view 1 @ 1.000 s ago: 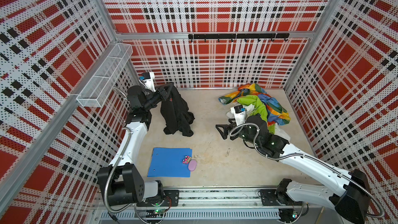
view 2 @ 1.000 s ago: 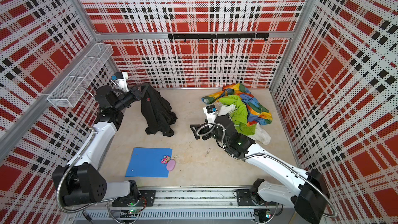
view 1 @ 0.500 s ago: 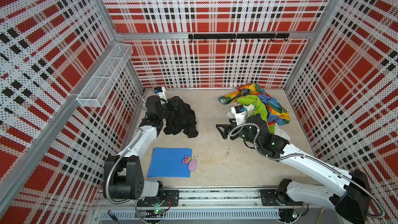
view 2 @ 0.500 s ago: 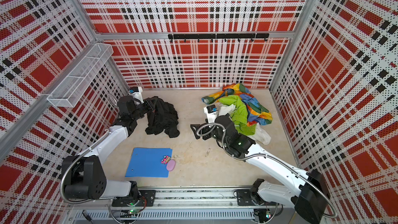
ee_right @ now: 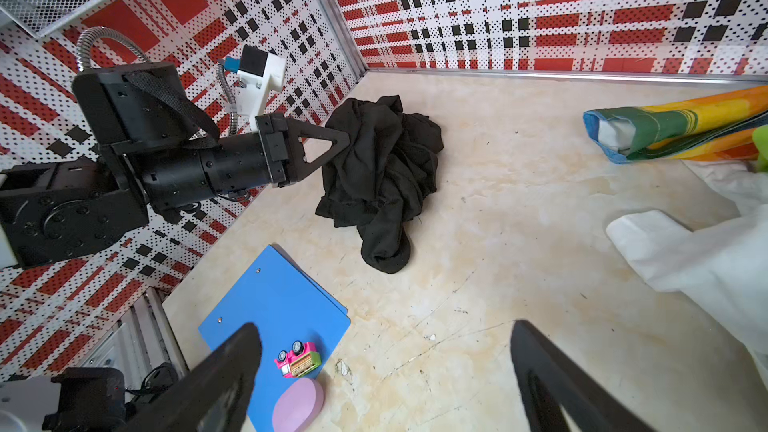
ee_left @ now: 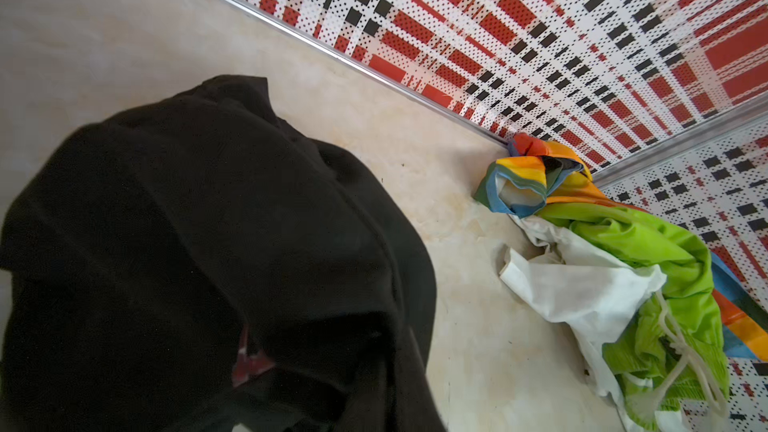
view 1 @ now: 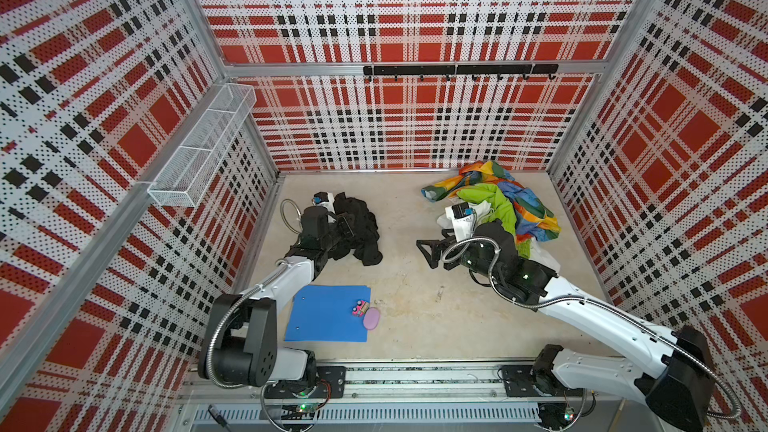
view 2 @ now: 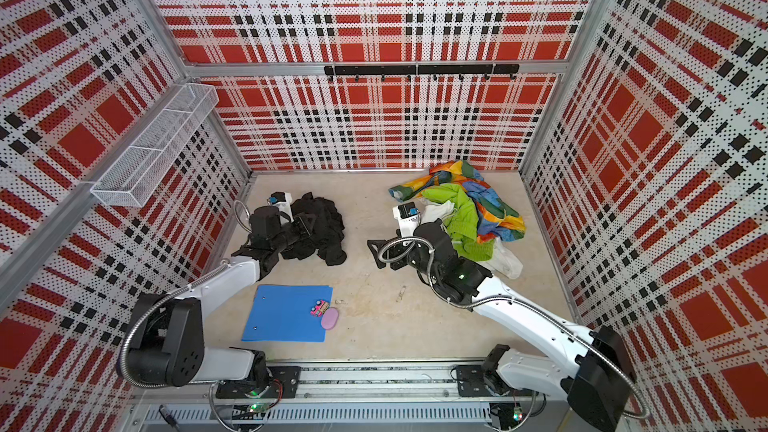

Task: Pick out a specific cloth from the pile

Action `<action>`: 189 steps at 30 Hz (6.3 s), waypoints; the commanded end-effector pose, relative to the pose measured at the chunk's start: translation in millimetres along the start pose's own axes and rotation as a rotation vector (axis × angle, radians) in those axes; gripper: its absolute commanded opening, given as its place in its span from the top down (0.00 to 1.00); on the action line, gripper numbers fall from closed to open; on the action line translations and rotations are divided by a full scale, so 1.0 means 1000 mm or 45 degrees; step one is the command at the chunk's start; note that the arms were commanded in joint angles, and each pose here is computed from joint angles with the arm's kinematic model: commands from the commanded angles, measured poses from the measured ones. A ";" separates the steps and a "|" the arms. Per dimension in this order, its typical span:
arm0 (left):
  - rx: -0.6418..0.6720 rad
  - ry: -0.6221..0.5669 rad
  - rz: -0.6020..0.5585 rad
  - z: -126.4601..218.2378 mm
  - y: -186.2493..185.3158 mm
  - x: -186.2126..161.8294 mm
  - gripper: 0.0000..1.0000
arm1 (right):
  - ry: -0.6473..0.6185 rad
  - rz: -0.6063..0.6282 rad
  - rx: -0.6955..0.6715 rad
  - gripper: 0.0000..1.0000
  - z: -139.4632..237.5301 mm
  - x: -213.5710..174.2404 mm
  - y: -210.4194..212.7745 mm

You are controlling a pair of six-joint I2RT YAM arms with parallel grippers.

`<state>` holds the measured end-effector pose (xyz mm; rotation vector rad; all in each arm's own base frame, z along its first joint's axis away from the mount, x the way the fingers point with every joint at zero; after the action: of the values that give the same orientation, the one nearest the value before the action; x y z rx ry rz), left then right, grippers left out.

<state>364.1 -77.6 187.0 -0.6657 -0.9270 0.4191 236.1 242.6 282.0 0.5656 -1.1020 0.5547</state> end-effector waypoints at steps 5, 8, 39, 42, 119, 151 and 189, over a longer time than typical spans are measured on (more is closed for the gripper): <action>0.123 0.047 0.058 -0.026 0.025 -0.023 1.00 | -0.030 0.004 0.009 0.00 -0.002 0.008 0.003; 0.170 0.078 0.087 -0.035 0.036 -0.031 1.00 | -0.030 0.004 -0.003 0.00 -0.001 0.008 0.001; 0.262 -0.152 0.031 0.037 0.008 0.058 0.36 | -0.053 0.034 -0.032 0.00 0.007 0.021 0.001; 0.261 -0.167 0.018 0.036 0.003 0.073 0.34 | -0.053 0.036 -0.035 0.00 0.008 0.022 0.001; 0.415 -0.334 -0.397 0.078 -0.036 0.032 0.01 | -0.040 0.139 -0.407 0.00 0.067 -0.014 -0.039; 0.351 -0.656 -0.615 0.061 0.080 0.003 0.01 | -0.028 -0.010 -1.058 0.00 0.108 -0.037 -0.162; 0.221 -0.606 -0.649 0.031 0.092 0.003 0.01 | -0.227 0.140 -1.225 0.00 0.071 -0.124 -0.281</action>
<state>331.4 3.1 131.0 -0.1514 -1.4140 0.2099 328.3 -32.0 125.6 -0.3062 -1.2565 -0.0186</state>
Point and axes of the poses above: each gripper's point midway between its finger pads, its own z axis back along the fingers, its own y axis along the line the jaws close on, x = y × z, the point moved 6 cm from there along z, back along the fingers, and after that the axes turned 13 degrees about z, right-handed, at the moved point
